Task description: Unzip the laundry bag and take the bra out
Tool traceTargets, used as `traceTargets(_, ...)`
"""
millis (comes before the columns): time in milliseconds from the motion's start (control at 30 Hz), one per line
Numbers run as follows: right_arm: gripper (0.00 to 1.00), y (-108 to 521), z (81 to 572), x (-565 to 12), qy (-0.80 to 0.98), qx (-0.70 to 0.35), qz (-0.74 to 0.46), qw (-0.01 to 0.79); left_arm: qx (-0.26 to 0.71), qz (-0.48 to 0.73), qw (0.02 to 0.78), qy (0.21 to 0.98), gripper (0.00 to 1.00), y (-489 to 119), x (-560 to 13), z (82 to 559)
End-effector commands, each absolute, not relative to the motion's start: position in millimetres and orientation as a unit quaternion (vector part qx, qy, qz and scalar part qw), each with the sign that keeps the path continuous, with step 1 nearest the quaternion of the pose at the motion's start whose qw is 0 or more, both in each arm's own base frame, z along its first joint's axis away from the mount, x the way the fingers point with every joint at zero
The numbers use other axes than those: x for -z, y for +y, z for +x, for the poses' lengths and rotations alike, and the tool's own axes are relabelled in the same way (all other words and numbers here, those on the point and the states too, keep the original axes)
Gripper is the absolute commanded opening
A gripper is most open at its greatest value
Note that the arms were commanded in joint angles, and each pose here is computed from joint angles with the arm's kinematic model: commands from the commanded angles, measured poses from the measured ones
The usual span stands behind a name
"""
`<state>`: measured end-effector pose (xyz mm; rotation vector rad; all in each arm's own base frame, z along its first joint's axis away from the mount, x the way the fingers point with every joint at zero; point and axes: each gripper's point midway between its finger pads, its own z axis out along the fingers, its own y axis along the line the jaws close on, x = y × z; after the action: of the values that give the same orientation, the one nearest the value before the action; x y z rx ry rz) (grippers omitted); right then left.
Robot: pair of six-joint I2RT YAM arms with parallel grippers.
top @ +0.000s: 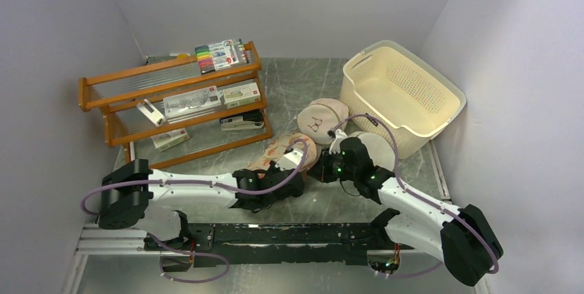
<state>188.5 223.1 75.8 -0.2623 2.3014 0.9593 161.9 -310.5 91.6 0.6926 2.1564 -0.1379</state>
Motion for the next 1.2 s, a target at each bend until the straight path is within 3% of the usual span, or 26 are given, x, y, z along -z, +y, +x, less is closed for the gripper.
traceTargets(0,0.00,195.8,225.0,-73.0,0.887,-0.291,-0.037,0.358,0.050,0.265,0.405,0.874,0.11,-283.9,-79.5,153.6)
traceTargets(133,0.00,178.3,243.1,-65.6,0.893,-0.273,-0.020,0.357,0.035,0.246,0.393,0.885,0.07,-265.5,-69.7,149.2)
traceTargets(333,0.00,189.1,233.9,-74.0,0.881,-0.301,-0.112,0.348,0.018,0.225,0.388,0.894,0.11,-249.6,-67.0,147.4)
traceTargets(400,0.00,196.3,224.0,-79.5,0.871,-0.328,-0.133,0.341,0.036,0.235,0.385,0.892,0.21,-255.4,-71.2,144.7)
traceTargets(567,0.00,213.1,198.2,-90.8,0.846,-0.396,-0.151,0.324,0.138,0.306,0.376,0.863,0.59,-296.9,-98.1,129.2)
traceTargets(800,0.00,218.8,190.3,-96.6,0.835,-0.422,-0.135,0.325,0.221,0.324,0.422,0.817,0.82,-334.2,-144.7,130.5)
traceTargets(1000,0.00,220.2,185.3,-101.8,0.830,-0.437,-0.128,0.323,0.156,0.311,0.440,0.828,0.84,-354.9,-144.4,156.8)
traceTargets(1167,0.00,223.4,176.8,-106.6,0.828,-0.440,-0.141,0.318,0.125,0.306,0.442,0.834,0.76,-364.6,-124.6,171.9)
